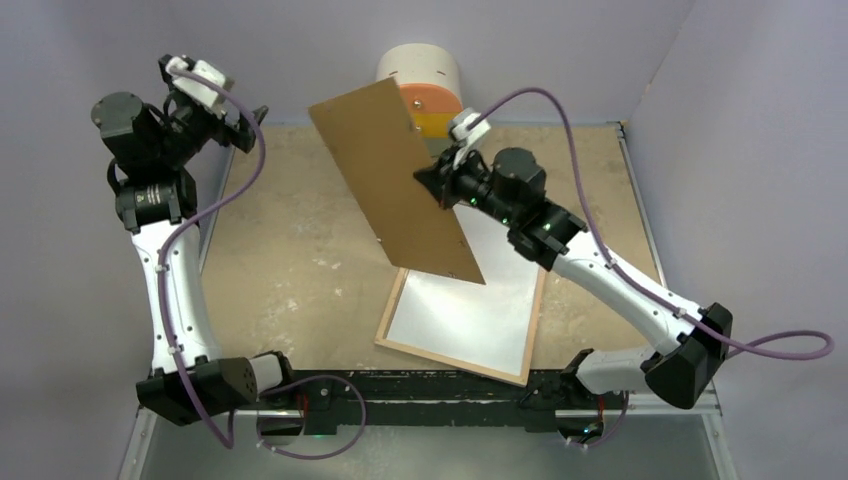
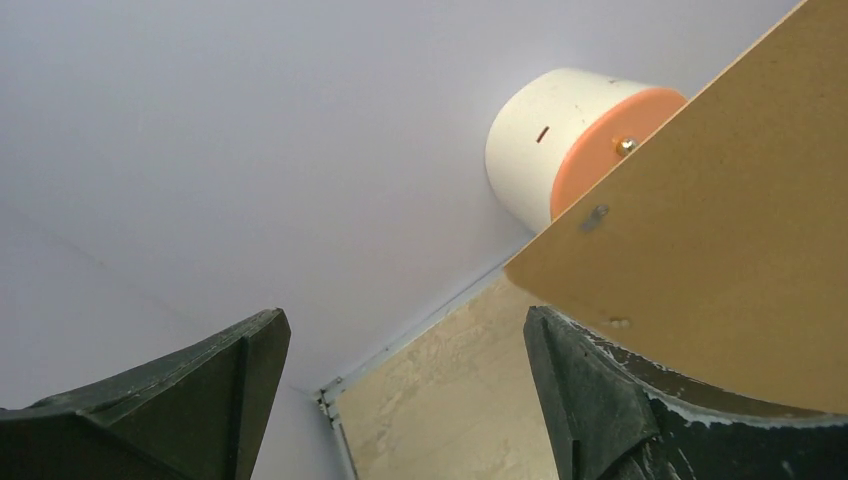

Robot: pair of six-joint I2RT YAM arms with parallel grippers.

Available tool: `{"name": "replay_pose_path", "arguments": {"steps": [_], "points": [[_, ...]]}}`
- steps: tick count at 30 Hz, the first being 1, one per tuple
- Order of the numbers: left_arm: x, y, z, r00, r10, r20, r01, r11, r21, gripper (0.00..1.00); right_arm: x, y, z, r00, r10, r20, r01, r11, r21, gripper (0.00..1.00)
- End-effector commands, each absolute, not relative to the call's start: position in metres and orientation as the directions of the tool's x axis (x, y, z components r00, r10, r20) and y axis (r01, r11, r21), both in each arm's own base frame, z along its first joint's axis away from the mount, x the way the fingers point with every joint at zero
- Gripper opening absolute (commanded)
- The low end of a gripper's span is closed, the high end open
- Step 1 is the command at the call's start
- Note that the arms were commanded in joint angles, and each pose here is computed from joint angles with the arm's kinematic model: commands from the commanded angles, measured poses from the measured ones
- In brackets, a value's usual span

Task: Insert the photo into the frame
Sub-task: Turn over the photo frame item at the center of the board, then place the photo frame item in the photo frame.

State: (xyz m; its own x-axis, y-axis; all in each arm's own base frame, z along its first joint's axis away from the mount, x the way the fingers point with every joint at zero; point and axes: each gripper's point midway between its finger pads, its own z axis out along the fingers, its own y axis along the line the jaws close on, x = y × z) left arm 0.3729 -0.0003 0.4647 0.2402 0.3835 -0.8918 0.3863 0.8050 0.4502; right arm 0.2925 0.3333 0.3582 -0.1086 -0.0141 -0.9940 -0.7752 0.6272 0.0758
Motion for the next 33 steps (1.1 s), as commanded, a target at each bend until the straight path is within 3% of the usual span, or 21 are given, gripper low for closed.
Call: {"name": "replay_pose_path", "arguments": {"steps": [1,6,10,14,24,33], "points": [[0.382,0.004,0.477,0.147,0.224,-0.964,0.415,0.870,0.265,0.94,0.296,0.299,0.442,-0.263,0.361,-0.894,-0.749,0.507,0.426,0.00],[0.387,0.013,0.455,0.105,0.268,-0.958,0.394,0.873,0.287,0.95,0.310,0.254,0.421,-0.503,0.476,-0.721,-0.544,0.474,0.692,0.00],[0.389,0.015,0.418,0.045,0.314,-0.948,0.431,0.850,0.302,0.96,0.308,0.218,0.373,-0.682,0.553,-0.478,-0.300,0.384,0.873,0.00],[0.391,0.011,0.373,-0.051,0.324,-0.945,0.517,0.818,0.253,0.96,0.290,0.191,0.326,-0.755,0.591,-0.284,-0.155,0.260,0.953,0.00],[0.390,-0.021,0.266,-0.253,0.354,-0.901,0.657,0.746,0.109,0.93,0.257,0.150,0.242,-0.724,0.658,-0.205,0.001,0.299,0.954,0.00],[0.388,-0.045,0.212,-0.319,0.404,-0.858,0.712,0.699,0.064,0.93,0.272,0.124,0.220,-0.638,0.723,-0.265,0.014,0.355,0.935,0.00]]}}
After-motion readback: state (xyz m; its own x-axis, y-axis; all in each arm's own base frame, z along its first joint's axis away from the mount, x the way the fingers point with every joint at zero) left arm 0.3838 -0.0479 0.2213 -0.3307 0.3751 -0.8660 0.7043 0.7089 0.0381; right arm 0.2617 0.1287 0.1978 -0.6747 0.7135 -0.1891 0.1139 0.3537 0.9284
